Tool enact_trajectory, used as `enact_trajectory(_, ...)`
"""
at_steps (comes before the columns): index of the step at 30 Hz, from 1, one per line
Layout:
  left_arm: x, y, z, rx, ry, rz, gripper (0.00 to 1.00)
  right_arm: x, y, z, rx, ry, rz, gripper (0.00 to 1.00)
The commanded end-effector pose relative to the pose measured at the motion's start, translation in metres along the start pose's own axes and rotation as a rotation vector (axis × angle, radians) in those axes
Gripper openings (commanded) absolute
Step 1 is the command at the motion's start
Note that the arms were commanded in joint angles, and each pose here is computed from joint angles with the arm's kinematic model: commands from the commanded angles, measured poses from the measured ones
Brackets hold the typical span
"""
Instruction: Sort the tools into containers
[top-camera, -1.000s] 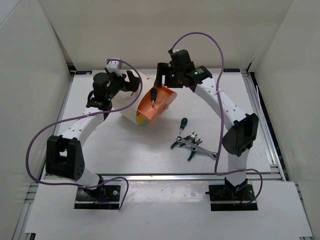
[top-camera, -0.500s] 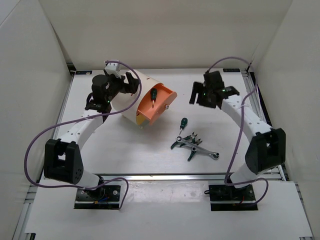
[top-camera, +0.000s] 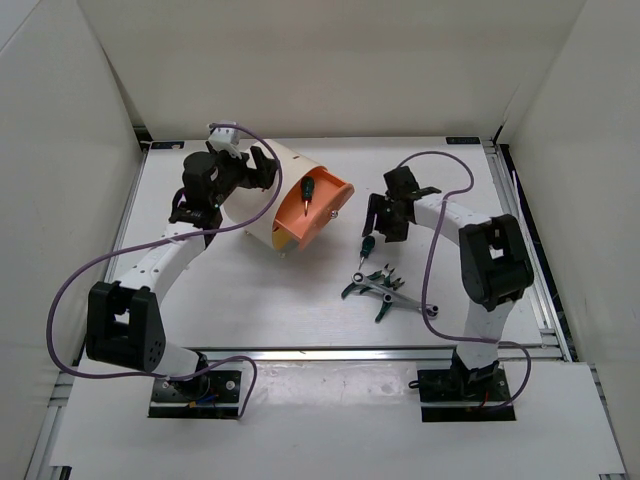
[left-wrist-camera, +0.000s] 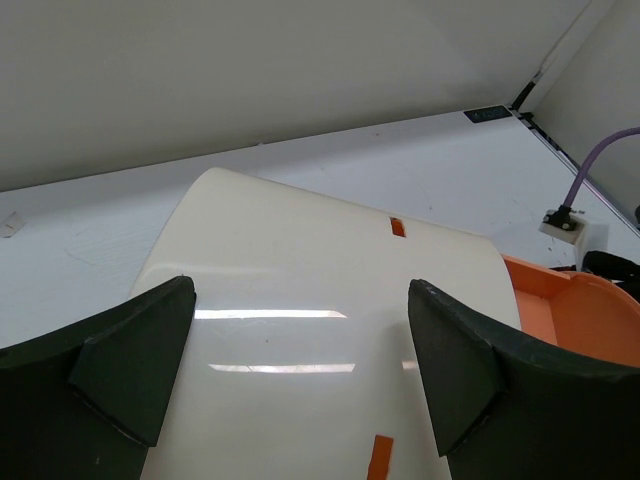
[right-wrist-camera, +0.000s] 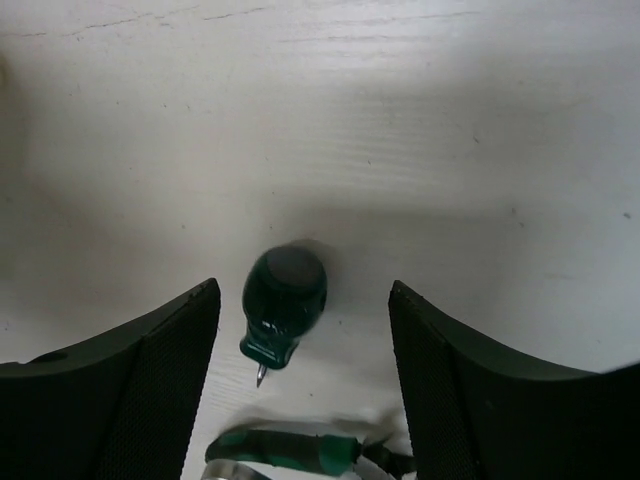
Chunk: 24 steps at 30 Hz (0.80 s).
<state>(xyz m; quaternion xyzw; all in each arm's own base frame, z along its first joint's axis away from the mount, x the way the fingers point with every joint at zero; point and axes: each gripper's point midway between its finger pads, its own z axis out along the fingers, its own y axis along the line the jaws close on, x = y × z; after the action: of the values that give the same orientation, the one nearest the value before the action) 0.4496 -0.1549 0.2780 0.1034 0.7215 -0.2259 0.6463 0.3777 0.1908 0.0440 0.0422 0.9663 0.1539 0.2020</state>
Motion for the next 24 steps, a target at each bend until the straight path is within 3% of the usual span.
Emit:
enact_trajectory(1, 0.051, 0.008, -0.01, -0.041, 0.159, -0.064, 0.99, -0.015, 0.018, 0.011, -0.067, -0.025, 0.021, 0.71)
enact_trajectory(10, 0.052, 0.008, -0.009, -0.042, 0.164, -0.065, 0.99, 0.01, 0.013, 0.019, -0.047, 0.039, 0.037, 0.42)
enact_trajectory(16, 0.055, 0.009, -0.009, -0.042, 0.165, -0.067, 0.99, 0.001, -0.003, -0.01, 0.007, -0.023, 0.059, 0.07)
enact_trajectory(19, 0.055, 0.008, -0.01, -0.039, 0.166, -0.069, 0.99, -0.021, -0.005, -0.035, 0.001, -0.093, 0.081, 0.01)
enact_trajectory(21, 0.055, 0.008, -0.01, -0.042, 0.164, -0.068, 0.99, -0.034, -0.004, -0.05, -0.013, -0.129, 0.087, 0.01)
enact_trajectory(24, 0.056, 0.009, -0.01, -0.042, 0.167, -0.069, 0.99, -0.039, 0.003, -0.061, -0.037, -0.113, 0.055, 0.34)
